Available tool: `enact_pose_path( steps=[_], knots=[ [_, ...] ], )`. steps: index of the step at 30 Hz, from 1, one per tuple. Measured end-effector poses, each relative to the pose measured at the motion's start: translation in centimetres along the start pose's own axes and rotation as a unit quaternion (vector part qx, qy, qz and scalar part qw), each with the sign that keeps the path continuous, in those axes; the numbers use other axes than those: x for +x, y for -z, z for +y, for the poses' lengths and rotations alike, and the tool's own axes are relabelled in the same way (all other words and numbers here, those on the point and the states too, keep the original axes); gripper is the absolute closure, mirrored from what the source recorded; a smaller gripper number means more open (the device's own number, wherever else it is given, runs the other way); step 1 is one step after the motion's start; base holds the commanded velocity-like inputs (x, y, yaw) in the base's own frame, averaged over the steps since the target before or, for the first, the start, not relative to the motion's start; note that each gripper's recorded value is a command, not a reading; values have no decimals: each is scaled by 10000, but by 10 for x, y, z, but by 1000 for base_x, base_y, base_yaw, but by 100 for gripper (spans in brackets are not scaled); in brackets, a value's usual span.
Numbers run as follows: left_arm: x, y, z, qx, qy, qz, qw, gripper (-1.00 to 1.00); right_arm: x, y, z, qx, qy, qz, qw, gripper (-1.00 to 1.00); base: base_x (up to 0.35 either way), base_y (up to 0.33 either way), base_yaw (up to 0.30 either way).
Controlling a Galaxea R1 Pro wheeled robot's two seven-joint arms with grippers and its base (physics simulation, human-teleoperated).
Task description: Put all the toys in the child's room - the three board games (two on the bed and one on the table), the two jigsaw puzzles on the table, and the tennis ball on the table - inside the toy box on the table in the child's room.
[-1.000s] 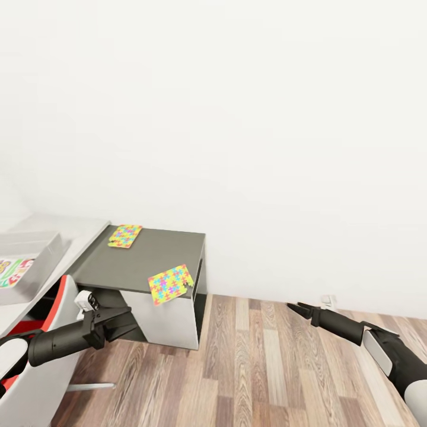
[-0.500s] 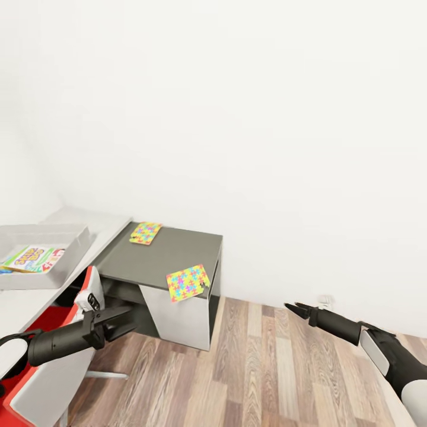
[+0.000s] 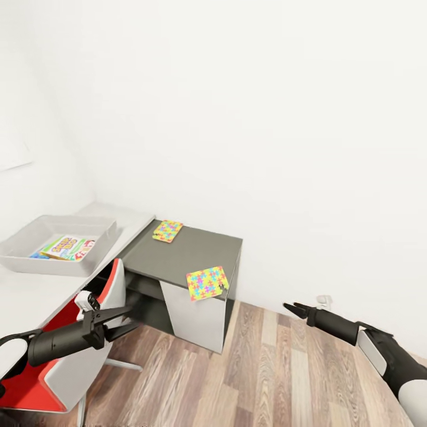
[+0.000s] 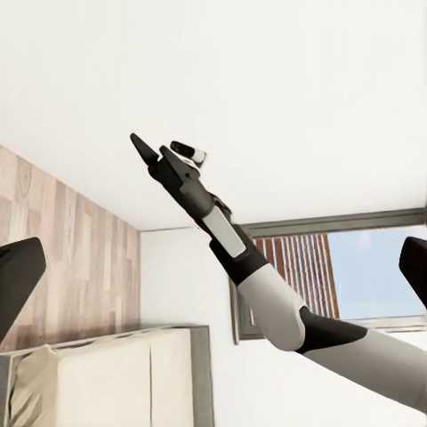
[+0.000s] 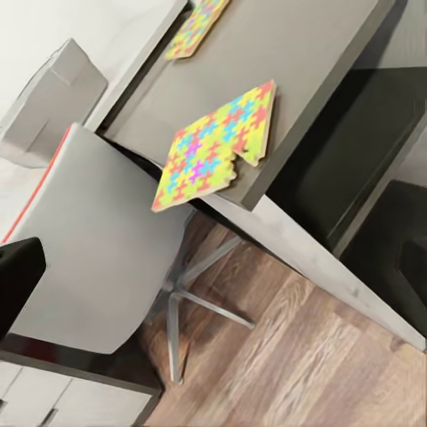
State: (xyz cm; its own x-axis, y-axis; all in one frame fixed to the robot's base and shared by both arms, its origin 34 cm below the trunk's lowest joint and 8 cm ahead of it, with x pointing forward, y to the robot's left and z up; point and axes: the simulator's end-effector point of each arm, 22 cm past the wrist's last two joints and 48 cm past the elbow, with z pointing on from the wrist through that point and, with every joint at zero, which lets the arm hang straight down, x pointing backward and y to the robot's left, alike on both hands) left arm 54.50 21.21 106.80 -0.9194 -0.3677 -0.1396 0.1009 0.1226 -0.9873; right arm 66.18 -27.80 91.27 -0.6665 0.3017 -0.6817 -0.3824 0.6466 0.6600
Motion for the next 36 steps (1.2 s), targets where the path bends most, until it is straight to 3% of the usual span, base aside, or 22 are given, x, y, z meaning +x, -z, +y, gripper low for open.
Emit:
enact_pose_path(
  steps=[11, 17, 26, 31, 36],
  knots=[
    [0, 0, -2, 9, -26, -2, 10000, -100, -4, -2, -5, 165, -91, -107, 9998, -100, 0, 0, 138],
    [0, 0, -3, 15, -27, -2, 10000, -100, -25, 5, -21, 464, -384, -555, 9966, -100, 0, 0, 11],
    [0, 0, -3, 16, -28, -5, 10000, -100, -40, 9, -24, 488, -647, -935, 9923, -100, 0, 0, 1],
    [0, 1, -3, 16, -29, -8, 10000, -100, -39, -11, -13, 387, -1001, -1177, 9872, -100, 0, 0, 0],
    [-1, 2, -3, 3, -38, -16, 10000, -100, -18, -50, 5, 403, -1498, -1138, 9813, -100, 0, 0, 0]
  ],
)
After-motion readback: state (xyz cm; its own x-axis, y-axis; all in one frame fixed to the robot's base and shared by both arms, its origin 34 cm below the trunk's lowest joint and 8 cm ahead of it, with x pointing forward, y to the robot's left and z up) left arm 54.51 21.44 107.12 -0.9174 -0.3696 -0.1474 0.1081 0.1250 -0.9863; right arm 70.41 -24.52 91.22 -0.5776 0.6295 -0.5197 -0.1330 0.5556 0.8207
